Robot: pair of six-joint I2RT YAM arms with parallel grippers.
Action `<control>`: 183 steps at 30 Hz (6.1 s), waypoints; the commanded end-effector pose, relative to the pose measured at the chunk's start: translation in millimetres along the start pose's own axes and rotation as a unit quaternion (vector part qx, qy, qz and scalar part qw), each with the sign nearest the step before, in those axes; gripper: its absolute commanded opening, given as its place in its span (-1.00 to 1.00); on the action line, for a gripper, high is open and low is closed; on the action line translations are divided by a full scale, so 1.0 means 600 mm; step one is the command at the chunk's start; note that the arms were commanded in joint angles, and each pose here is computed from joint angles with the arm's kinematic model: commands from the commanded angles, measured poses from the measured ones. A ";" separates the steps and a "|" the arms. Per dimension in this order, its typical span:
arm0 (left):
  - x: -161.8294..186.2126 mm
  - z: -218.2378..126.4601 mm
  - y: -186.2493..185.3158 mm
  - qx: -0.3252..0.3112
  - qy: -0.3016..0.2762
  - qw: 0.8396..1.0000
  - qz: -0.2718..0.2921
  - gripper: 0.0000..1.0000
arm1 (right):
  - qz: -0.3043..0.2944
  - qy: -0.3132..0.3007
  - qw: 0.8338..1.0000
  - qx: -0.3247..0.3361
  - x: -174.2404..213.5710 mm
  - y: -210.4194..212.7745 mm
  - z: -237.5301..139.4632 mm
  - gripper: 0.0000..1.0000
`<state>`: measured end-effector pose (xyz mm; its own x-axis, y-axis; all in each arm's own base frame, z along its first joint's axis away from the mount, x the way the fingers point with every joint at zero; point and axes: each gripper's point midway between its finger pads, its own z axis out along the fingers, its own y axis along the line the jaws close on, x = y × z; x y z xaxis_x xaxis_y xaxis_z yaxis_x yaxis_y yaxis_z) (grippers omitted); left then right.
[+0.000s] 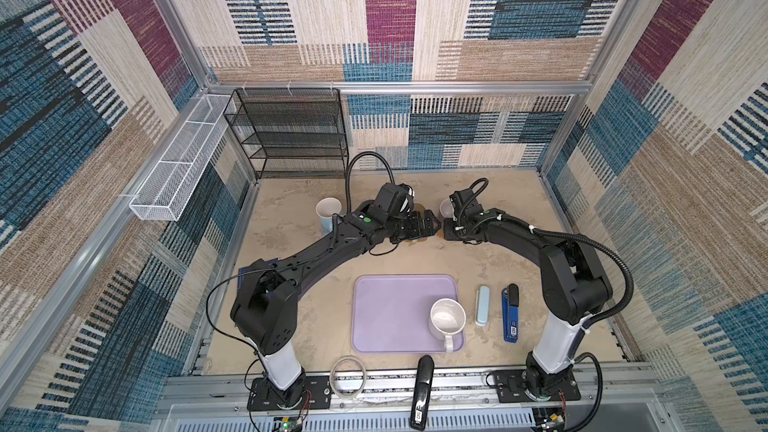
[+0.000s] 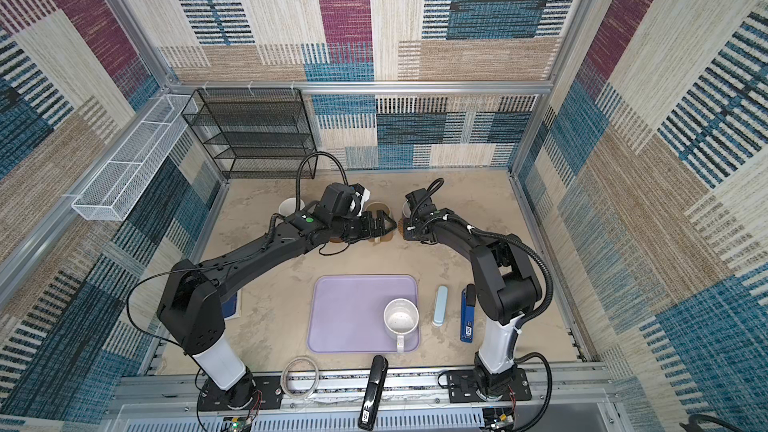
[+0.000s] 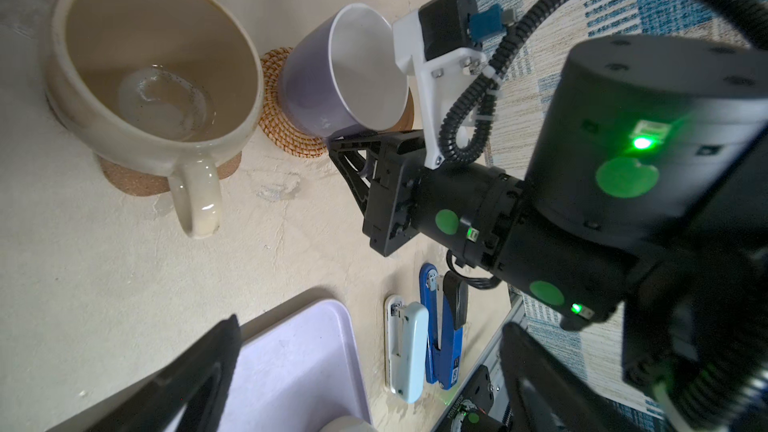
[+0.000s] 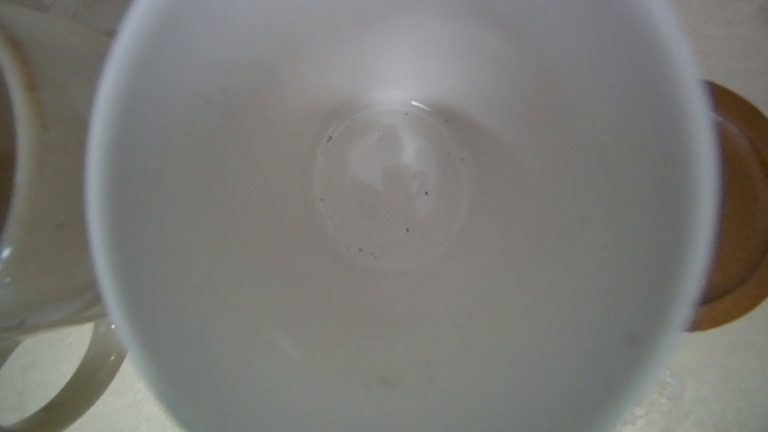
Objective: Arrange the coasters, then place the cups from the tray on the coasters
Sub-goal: 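Lower the lavender mug onto the rattan coaster and open right gripper, then move right gripper back over the white speckled mug on the tray, then lower right gripper onto the speckled mug rim and grasp it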
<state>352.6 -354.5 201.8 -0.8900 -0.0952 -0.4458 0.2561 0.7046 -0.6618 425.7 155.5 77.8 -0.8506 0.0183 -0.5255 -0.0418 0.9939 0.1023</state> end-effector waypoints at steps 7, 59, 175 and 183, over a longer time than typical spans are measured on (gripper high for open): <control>-0.002 -0.007 0.001 0.001 -0.011 1.000 0.007 1.00 | 0.002 -0.014 1.000 0.021 -0.010 -0.006 0.007 -1.00; 0.008 -0.035 0.010 -0.002 -0.029 1.000 0.003 0.99 | 0.011 -0.021 1.000 0.009 -0.021 0.009 -0.006 -0.04; 0.239 -0.088 0.098 0.050 0.049 0.995 -0.077 1.00 | -0.125 0.078 0.986 -0.077 0.397 0.128 -0.219 -0.99; 0.233 -0.101 0.089 0.059 0.036 0.995 -0.074 0.99 | -0.122 0.052 0.987 -0.094 0.370 0.137 -0.243 -1.00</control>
<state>215.7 -287.5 134.3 -0.9544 -0.1199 -0.2735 0.1465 0.6101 -0.7786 147.3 218.2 78.6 -0.8746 -0.2617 -0.4082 -0.3368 0.9335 0.1230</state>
